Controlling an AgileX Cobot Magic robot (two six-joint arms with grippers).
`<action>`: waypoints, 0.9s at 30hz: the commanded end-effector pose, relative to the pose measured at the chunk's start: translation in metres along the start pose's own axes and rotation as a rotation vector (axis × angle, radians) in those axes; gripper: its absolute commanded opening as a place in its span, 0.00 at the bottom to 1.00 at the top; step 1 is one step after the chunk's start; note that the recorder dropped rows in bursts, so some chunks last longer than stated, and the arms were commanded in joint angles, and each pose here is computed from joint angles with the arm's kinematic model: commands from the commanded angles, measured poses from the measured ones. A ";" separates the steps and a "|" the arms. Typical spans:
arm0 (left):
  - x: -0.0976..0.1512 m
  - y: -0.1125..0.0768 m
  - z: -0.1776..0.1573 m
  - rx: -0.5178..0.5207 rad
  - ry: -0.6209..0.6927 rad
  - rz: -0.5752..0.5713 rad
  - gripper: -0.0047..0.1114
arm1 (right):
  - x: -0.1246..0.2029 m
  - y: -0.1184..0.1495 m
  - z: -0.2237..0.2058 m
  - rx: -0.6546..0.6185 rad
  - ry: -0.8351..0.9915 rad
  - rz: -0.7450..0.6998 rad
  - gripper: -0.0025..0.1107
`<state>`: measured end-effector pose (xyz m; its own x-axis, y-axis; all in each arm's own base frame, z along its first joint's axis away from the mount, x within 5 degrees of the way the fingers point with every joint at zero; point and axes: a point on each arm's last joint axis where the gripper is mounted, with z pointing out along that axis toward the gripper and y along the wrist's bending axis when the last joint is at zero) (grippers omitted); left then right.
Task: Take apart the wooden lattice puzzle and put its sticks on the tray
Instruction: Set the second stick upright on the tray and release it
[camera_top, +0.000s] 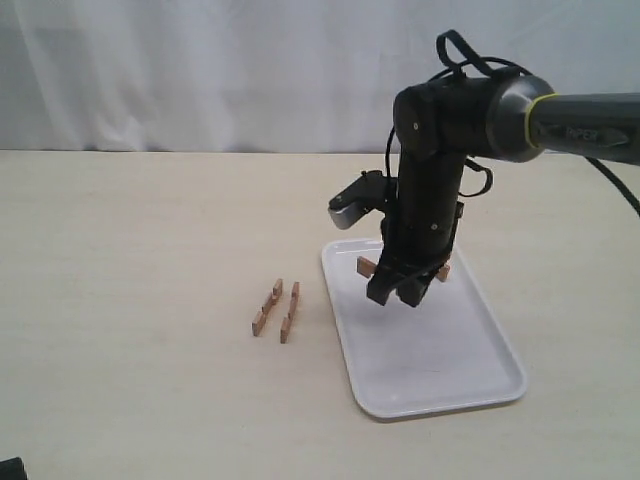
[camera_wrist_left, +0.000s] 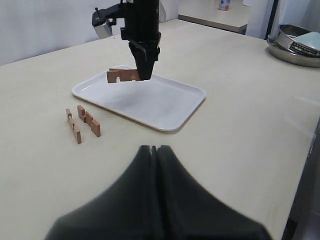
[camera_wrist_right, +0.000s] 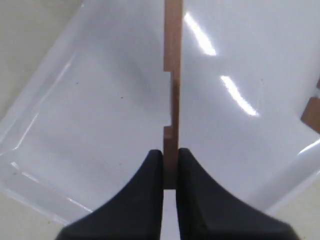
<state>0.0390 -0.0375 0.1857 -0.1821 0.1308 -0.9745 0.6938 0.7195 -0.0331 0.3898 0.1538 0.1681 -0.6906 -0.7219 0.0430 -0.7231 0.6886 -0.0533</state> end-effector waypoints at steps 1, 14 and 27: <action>0.000 0.000 0.000 0.004 -0.002 -0.006 0.04 | 0.001 -0.007 0.014 0.100 -0.083 0.057 0.06; 0.000 0.000 0.000 0.004 -0.002 -0.006 0.04 | 0.011 -0.032 0.028 0.144 -0.146 0.261 0.06; 0.000 0.000 0.000 0.004 -0.002 -0.006 0.04 | 0.014 -0.035 0.029 0.089 -0.160 0.318 0.06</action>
<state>0.0390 -0.0375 0.1857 -0.1821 0.1308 -0.9745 0.6938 0.7195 -0.0331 0.4062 0.1178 0.1400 -0.8656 -0.4814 -0.1377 -0.4660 0.8751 -0.1305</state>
